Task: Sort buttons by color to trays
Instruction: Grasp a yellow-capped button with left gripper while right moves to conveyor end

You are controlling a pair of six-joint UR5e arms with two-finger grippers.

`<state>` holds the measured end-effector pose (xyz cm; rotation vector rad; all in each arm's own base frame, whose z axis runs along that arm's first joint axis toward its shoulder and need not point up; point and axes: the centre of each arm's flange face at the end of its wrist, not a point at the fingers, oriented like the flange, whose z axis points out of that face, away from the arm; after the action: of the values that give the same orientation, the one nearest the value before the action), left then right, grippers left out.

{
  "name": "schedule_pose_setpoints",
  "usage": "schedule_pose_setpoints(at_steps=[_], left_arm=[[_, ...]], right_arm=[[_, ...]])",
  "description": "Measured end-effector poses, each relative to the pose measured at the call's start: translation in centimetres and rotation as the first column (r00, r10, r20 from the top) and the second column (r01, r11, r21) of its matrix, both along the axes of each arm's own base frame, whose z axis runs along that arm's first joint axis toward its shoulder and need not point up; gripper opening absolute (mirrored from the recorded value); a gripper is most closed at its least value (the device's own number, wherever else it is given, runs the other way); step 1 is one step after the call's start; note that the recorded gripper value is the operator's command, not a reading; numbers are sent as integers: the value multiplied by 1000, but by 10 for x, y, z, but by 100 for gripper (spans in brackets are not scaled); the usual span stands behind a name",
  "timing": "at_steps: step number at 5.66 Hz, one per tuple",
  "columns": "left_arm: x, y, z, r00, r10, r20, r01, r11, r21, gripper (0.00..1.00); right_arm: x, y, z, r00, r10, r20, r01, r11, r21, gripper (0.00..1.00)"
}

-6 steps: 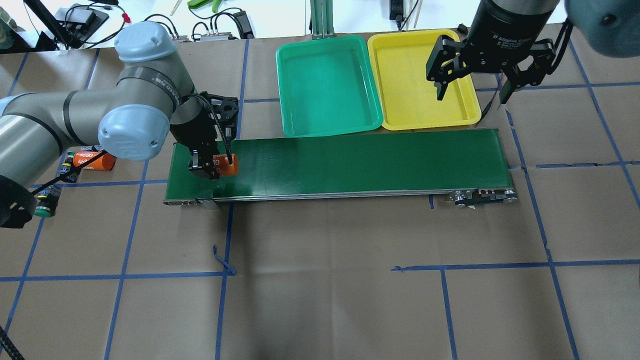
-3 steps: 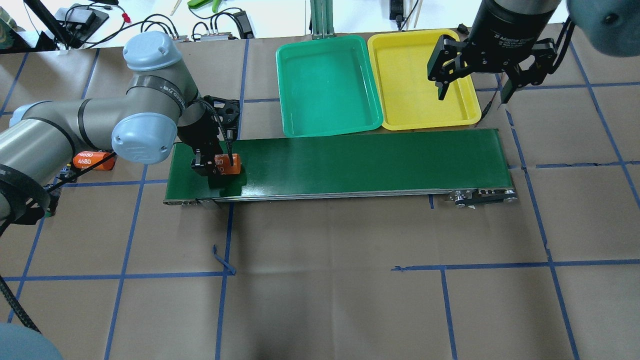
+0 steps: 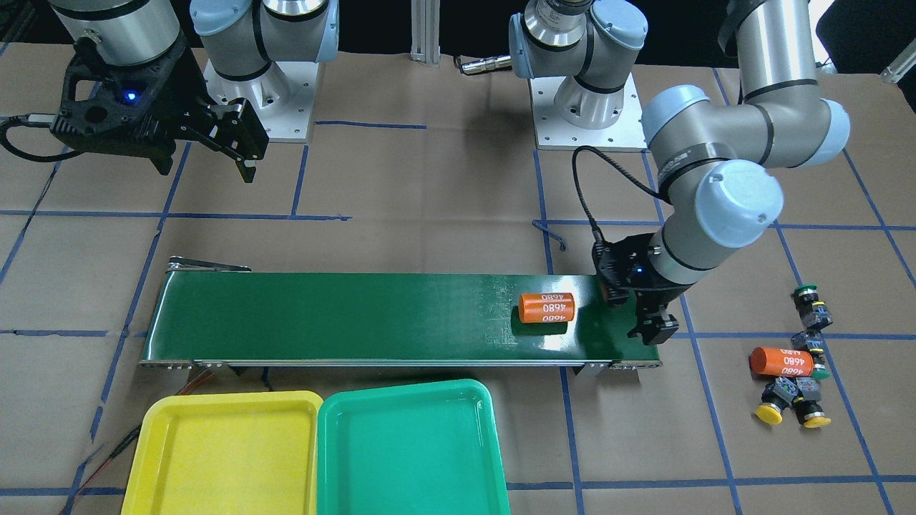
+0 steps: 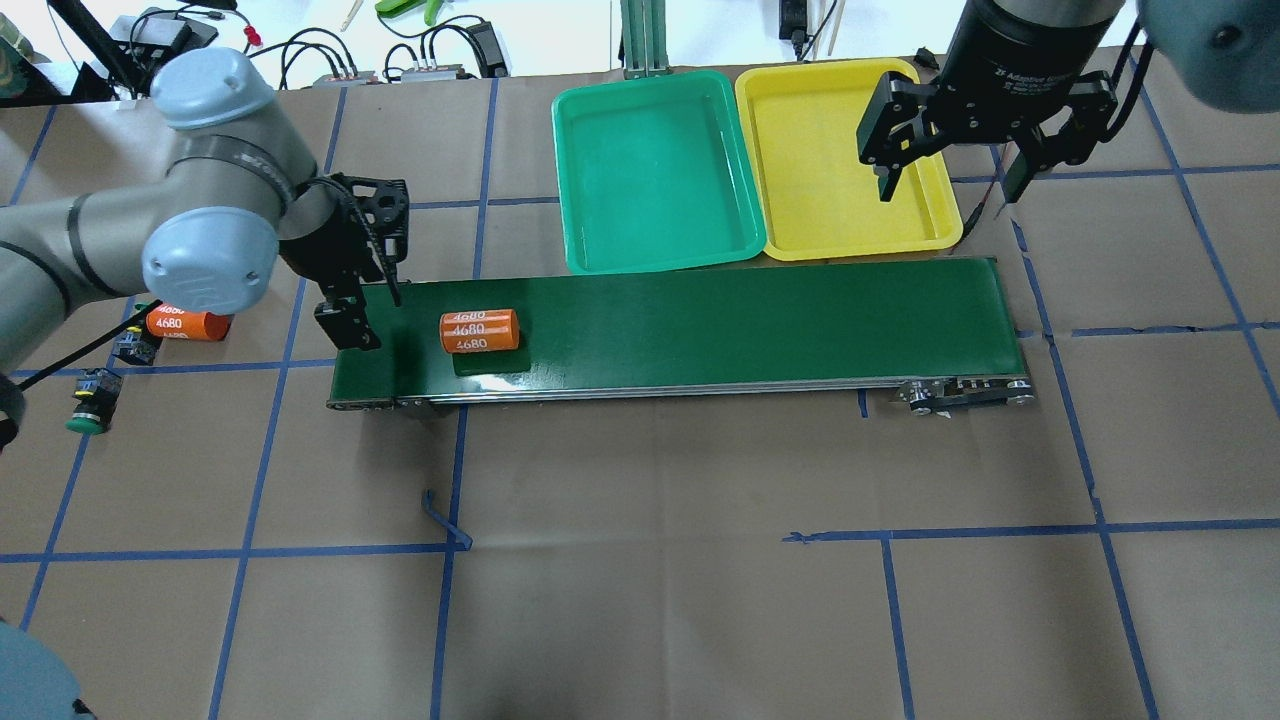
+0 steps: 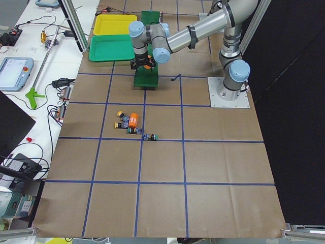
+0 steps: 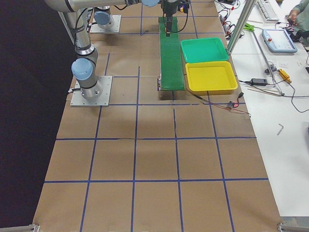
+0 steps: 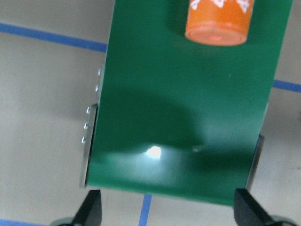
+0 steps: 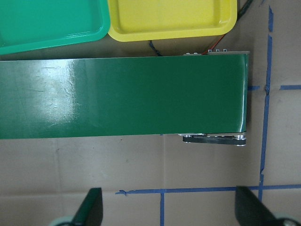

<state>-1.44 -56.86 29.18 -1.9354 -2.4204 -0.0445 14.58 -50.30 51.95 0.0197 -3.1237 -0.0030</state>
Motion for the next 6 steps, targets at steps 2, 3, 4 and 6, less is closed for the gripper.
schedule_pose_setpoints(at_steps=[2,3,4,6], left_arm=[[87,-17,5,989,148,5,-148,988,-35,98],[131,-30,-2,975,223,2,-222,974,-47,98],[161,-47,-7,958,286,5,-285,956,-65,98],[193,-89,-28,943,332,17,-330,941,-82,98]], right_arm=[[1,1,-5,983,185,4,-185,983,15,100],[0,3,-11,933,359,9,-359,933,34,100],[-1,5,-16,848,530,19,-530,847,50,100],[-1,5,-28,570,820,50,-821,568,57,100]])
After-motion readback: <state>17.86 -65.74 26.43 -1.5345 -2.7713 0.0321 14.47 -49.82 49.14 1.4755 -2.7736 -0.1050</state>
